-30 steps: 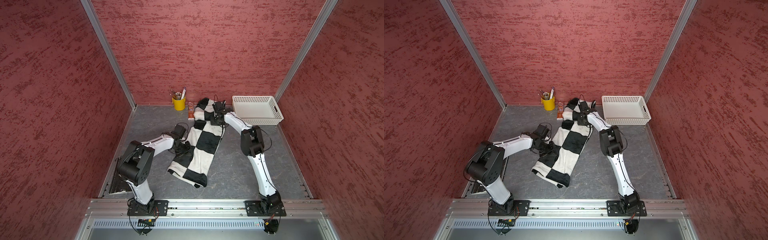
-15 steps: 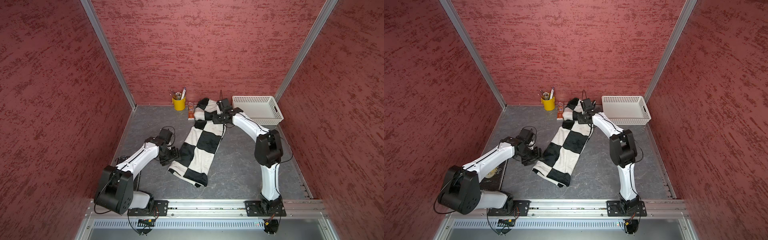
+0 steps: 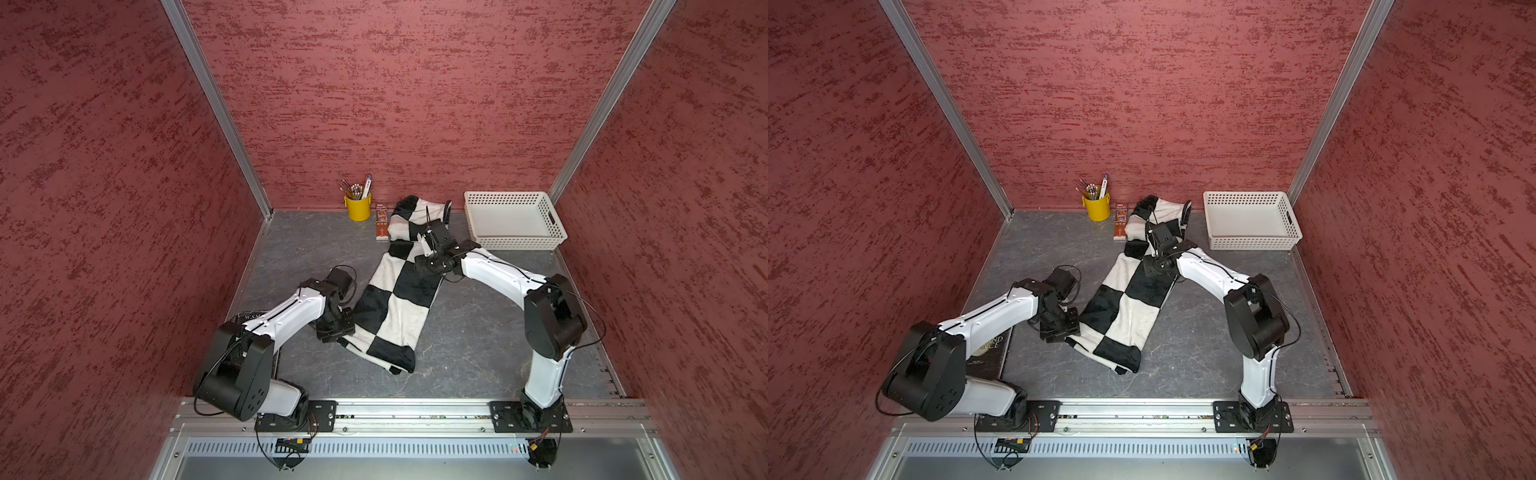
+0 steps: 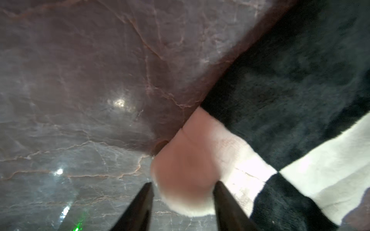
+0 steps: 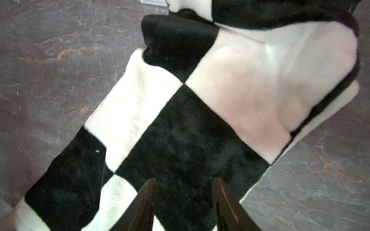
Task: Roll up the pillowcase
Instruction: Roll the pillowcase at the center of the board.
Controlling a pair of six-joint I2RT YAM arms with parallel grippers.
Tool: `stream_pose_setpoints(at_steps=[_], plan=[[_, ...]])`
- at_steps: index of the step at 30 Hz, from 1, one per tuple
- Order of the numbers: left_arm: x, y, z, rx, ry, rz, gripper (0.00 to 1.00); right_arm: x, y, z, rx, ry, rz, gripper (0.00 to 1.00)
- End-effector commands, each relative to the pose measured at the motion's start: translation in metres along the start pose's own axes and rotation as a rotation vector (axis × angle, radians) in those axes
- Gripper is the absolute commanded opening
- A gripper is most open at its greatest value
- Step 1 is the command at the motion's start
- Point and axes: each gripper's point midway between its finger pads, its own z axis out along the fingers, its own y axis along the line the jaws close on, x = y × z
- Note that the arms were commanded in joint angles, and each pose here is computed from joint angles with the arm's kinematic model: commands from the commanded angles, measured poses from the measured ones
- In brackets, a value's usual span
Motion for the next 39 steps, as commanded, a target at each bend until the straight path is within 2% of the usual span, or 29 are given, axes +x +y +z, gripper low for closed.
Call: stream_pose_setpoints(at_steps=[1,6,11,18,28,31,34,36,39], plan=[[-0.006,0.006,0.002,-0.022,-0.03,-0.017,0.19,-0.011,0.026,-0.03,-0.053,-0.1,-0.091,0.51],[-0.011,0.01,0.002,0.021,-0.046,-0.073,0.01,0.031,0.087,-0.046,-0.186,-0.162,-0.337,0.54],[-0.015,0.015,0.005,0.094,-0.045,-0.145,0.0,0.094,0.157,-0.048,-0.342,-0.204,-0.568,0.55],[-0.017,0.016,0.009,0.136,-0.016,-0.177,0.03,0.163,0.227,-0.021,-0.369,-0.175,-0.839,0.55],[-0.017,0.016,0.007,0.164,-0.016,-0.2,0.05,0.202,0.251,0.006,-0.357,-0.161,-0.969,0.54],[-0.016,0.017,0.006,0.164,-0.017,-0.202,0.05,0.209,0.246,0.018,-0.311,-0.152,-0.999,0.46],[-0.016,0.018,0.003,0.168,-0.026,-0.211,0.06,0.215,0.243,0.021,-0.299,-0.142,-1.013,0.33],[-0.017,0.019,0.001,0.172,-0.035,-0.222,0.11,0.218,0.243,0.021,-0.3,-0.133,-1.005,0.25],[-0.018,0.021,-0.004,0.187,-0.048,-0.247,0.14,0.219,0.241,0.021,-0.294,-0.115,-0.99,0.04]])
